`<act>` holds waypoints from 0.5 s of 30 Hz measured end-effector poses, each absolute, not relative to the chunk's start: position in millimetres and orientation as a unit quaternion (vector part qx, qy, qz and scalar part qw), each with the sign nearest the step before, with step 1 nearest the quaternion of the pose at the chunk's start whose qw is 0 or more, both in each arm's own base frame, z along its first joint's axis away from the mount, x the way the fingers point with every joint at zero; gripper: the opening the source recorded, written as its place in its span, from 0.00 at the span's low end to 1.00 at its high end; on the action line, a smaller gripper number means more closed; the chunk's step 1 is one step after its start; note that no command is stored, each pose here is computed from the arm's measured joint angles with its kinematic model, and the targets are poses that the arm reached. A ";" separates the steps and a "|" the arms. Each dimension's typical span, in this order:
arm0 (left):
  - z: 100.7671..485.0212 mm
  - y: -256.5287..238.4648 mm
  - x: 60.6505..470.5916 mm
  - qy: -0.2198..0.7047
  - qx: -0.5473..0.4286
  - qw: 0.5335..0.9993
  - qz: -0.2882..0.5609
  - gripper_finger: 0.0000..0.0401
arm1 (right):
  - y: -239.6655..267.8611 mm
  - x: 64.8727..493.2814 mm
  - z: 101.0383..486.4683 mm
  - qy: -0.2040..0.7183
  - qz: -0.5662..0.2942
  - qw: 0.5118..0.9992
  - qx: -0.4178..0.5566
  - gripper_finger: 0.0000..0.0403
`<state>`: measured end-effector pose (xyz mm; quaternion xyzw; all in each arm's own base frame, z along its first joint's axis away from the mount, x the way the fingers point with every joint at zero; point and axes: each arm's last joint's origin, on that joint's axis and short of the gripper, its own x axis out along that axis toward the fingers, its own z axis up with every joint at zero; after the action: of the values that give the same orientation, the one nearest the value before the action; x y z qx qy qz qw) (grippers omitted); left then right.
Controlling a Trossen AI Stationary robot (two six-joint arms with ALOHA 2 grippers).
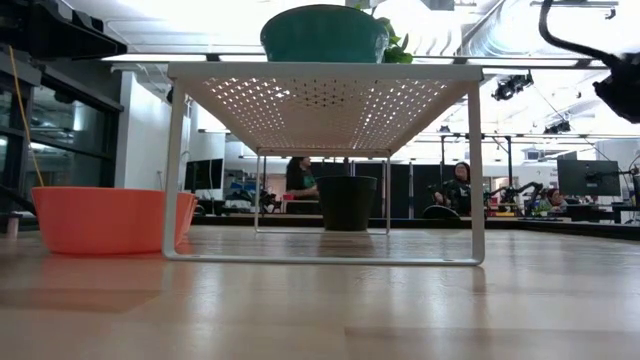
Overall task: Pick & Place Mini bowls
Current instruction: Stack the right green white bowl on top of the green white bowl on the shelf
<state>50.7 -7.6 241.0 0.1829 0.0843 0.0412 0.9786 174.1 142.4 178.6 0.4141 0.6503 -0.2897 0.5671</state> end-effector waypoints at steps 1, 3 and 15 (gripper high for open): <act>241.0 -7.6 50.7 0.084 0.183 0.979 0.041 0.24 | 143.3 175.1 180.4 0.652 -0.283 0.571 0.412 0.03; 241.0 -7.6 50.7 0.084 0.183 0.979 0.041 0.24 | 144.5 177.1 184.9 0.653 -0.273 0.580 0.403 0.03; 240.9 -7.6 50.7 0.084 0.183 0.979 0.041 0.24 | 141.2 188.9 220.3 0.688 -0.208 0.607 0.339 0.00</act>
<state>50.7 -7.6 240.9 0.1829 0.0844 0.0413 0.9786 188.9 141.2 220.3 0.3385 0.6879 -0.2078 0.6074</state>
